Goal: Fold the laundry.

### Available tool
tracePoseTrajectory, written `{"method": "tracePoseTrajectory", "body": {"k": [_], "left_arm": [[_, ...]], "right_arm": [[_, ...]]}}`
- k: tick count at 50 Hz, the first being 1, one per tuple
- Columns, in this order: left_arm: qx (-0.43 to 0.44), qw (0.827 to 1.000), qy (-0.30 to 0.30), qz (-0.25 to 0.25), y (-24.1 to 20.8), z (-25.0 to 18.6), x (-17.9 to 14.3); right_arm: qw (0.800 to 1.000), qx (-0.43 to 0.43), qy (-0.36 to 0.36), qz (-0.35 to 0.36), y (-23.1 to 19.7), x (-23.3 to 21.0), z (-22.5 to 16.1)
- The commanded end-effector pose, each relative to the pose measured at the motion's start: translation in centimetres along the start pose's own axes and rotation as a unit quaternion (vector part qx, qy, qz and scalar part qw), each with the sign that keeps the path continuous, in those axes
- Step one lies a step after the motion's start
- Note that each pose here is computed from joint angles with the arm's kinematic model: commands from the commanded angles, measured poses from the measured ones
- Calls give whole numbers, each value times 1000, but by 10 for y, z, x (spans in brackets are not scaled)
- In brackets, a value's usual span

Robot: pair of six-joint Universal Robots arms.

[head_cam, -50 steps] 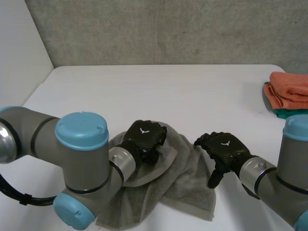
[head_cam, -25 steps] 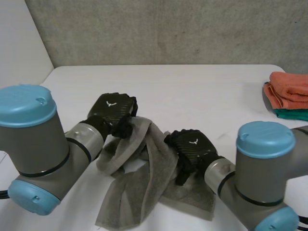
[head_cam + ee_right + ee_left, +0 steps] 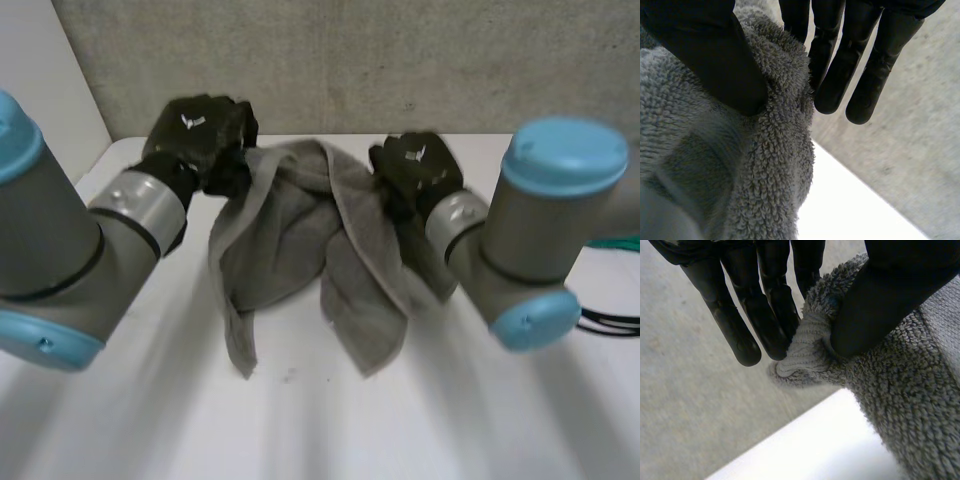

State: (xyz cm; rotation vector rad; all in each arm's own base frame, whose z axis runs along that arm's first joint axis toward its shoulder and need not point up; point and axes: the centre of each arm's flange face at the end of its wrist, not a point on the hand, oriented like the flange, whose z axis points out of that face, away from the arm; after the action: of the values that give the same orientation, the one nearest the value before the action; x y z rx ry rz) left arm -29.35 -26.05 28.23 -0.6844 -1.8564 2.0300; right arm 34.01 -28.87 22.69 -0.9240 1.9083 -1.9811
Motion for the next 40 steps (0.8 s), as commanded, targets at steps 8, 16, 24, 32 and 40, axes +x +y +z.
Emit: {"method": "tracePoseTrajectory", "body": {"k": [8, 16, 24, 32, 40], "left_arm": [[103, 995, -15, 9, -68, -32, -12], [11, 999, 35, 3, 4, -45, 1], [-135, 987, 75, 34, 92, -49, 18], [-163, 977, 103, 90, 99, -51, 28], [-82, 991, 44, 93, 37, -48, 11]], "right_arm": [[991, 102, -16, -82, -143, 70, 0], [993, -35, -76, -84, -72, 54, -3], [971, -150, -136, -131, 11, 27, 0], [961, -199, -121, -149, 43, 26, 3], [987, -156, -33, -19, 18, 44, -3]]}}
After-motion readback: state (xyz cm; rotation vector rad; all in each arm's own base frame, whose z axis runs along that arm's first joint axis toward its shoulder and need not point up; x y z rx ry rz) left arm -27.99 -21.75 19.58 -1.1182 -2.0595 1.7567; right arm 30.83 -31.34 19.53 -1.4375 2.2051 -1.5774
